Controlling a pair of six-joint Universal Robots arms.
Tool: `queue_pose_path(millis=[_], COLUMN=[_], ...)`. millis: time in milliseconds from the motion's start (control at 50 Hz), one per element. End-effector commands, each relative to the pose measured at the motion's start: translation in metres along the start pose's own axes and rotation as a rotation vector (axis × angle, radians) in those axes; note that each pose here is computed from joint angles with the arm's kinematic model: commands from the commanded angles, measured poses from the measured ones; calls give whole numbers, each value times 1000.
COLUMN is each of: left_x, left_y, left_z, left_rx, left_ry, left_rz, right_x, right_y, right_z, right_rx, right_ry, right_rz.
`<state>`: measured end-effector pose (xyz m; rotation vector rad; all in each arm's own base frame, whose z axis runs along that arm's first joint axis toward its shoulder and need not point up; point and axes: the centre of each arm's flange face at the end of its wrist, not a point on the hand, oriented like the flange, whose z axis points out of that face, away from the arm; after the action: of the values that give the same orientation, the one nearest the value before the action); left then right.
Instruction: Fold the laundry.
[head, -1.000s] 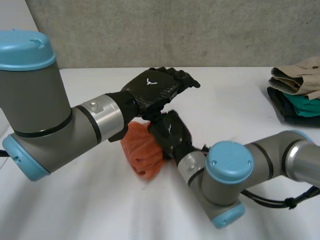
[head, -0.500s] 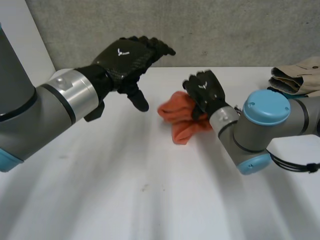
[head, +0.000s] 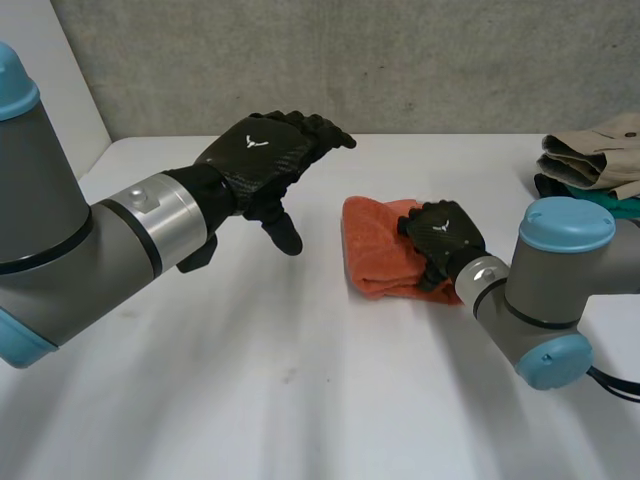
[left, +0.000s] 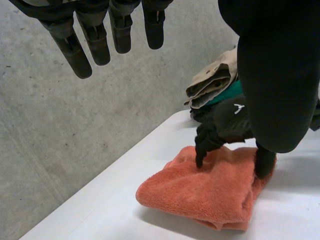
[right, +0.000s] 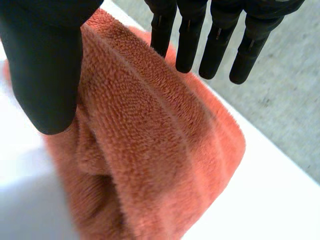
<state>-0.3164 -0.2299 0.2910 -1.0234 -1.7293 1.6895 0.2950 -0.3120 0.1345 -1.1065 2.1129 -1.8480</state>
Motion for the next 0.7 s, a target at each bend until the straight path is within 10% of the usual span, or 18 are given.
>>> queue_pose_path(millis=[20,500,700], left_x=[1,-1,-3], left_y=[1,6,1], left_z=[1,2,2], left_rx=[4,2,18], left_ry=[3,0,-6], left_rz=[2,1,8], right_x=[-1,-9,44], right_y=[4,19,-93], right_z=[-2,32,39], right_rx=[-49,36,451], right_ry=[21,48,246], right_rz=[41,-45,-95])
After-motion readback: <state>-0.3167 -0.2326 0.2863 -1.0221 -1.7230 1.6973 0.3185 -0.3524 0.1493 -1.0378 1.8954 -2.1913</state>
